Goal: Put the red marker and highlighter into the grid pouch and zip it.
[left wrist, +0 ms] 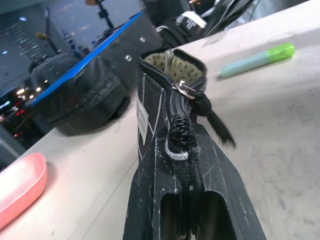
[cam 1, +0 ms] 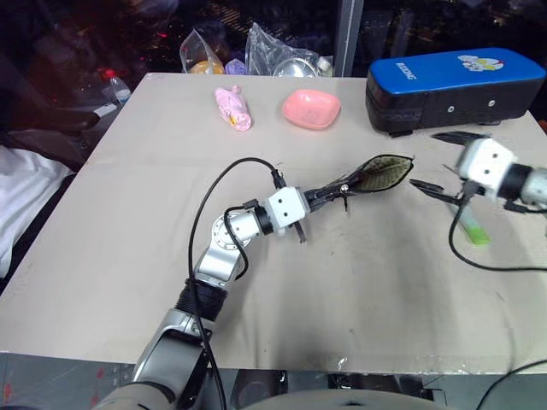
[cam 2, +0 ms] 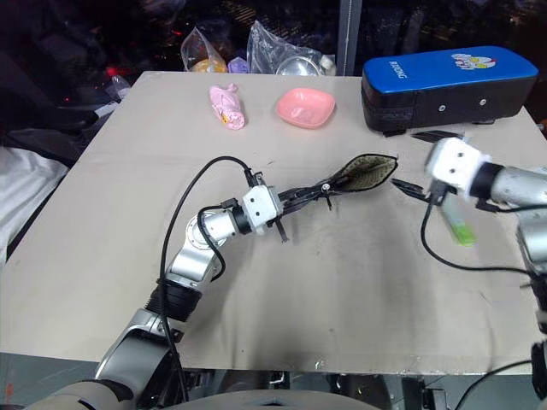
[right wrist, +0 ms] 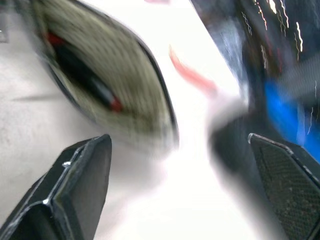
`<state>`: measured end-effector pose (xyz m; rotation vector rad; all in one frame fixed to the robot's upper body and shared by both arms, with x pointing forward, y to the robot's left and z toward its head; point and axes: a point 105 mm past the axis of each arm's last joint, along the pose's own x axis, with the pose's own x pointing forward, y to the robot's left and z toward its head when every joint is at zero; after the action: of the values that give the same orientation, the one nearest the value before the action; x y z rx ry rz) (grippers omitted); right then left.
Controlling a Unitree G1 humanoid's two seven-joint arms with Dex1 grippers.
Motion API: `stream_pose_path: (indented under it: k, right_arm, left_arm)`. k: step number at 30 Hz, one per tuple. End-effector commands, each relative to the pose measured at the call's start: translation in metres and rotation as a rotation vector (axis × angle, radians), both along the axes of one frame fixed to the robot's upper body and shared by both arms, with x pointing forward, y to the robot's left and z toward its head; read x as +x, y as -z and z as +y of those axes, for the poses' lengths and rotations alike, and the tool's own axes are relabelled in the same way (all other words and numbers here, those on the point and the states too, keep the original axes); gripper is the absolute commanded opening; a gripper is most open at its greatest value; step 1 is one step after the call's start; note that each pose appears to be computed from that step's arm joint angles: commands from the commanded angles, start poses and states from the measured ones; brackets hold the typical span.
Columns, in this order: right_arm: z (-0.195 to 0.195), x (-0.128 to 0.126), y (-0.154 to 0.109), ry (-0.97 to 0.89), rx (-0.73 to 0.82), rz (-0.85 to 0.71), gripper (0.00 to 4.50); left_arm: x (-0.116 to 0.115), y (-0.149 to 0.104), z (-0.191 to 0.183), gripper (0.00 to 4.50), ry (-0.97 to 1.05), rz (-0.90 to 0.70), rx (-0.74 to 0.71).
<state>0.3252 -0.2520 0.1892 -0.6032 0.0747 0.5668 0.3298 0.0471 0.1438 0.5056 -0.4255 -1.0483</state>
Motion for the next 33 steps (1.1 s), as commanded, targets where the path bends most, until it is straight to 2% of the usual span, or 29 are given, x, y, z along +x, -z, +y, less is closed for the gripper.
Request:
stream_pose_path:
  k: [1, 3, 7, 14, 17, 18, 20, 23, 25, 26, 28, 31, 33]
  right_arm:
    - [-0.035, -0.022, 0.020, 0.271, 0.170, 0.162, 4.44]
    - [-0.042, -0.027, 0.030, 0.352, 0.216, 0.203, 4.44]
    - [-0.050, -0.041, 0.073, 0.445, 0.272, 0.347, 4.44]
    - [-0.052, -0.031, 0.089, 0.492, 0.376, 0.390, 4.44]
    - [-0.050, -0.028, 0.089, 0.483, 0.410, 0.397, 3.70]
    - [-0.049, -0.028, 0.087, 0.476, 0.413, 0.400, 3.26]
    - [-0.049, -0.028, 0.084, 0.472, 0.420, 0.403, 2.10]
    - [-0.053, -0.028, 0.078, 0.473, 0.414, 0.383, 0.80]
    - [-0.055, -0.026, 0.069, 0.448, 0.377, 0.328, 0.80]
    - [-0.051, -0.023, 0.057, 0.394, 0.304, 0.257, 0.80]
    - [-0.036, -0.019, 0.025, 0.233, 0.097, 0.076, 0.80]
    - [-0.016, -0.022, -0.007, 0.000, -0.286, -0.133, 0.80]
    - [-0.006, -0.020, -0.025, -0.085, -0.411, -0.242, 0.80]
  left_arm:
    - [-0.002, -0.012, -0.002, 0.00, 0.000, -0.027, -0.041]
    - [-0.002, -0.012, -0.003, 0.00, 0.000, -0.024, -0.043]
    - [-0.001, -0.014, -0.005, 0.00, 0.008, -0.025, -0.041]
    - [0.000, -0.016, -0.006, 0.00, 0.011, -0.029, -0.038]
    - [0.001, -0.017, -0.006, 0.00, 0.011, -0.031, -0.038]
    - [0.001, -0.018, -0.006, 0.00, 0.009, -0.032, -0.039]
    - [0.002, -0.018, -0.005, 0.00, 0.004, -0.033, -0.039]
    - [0.001, -0.018, -0.005, 0.00, 0.000, -0.031, -0.041]
    - [0.001, -0.017, -0.004, 0.00, -0.002, -0.029, -0.043]
    - [0.001, -0.017, -0.004, 0.00, -0.003, -0.028, -0.043]
    - [0.002, -0.017, -0.004, 0.00, -0.004, -0.025, -0.044]
    - [0.002, -0.016, -0.005, 0.00, -0.005, -0.024, -0.044]
    - [0.002, -0.015, -0.005, 0.00, -0.005, -0.022, -0.045]
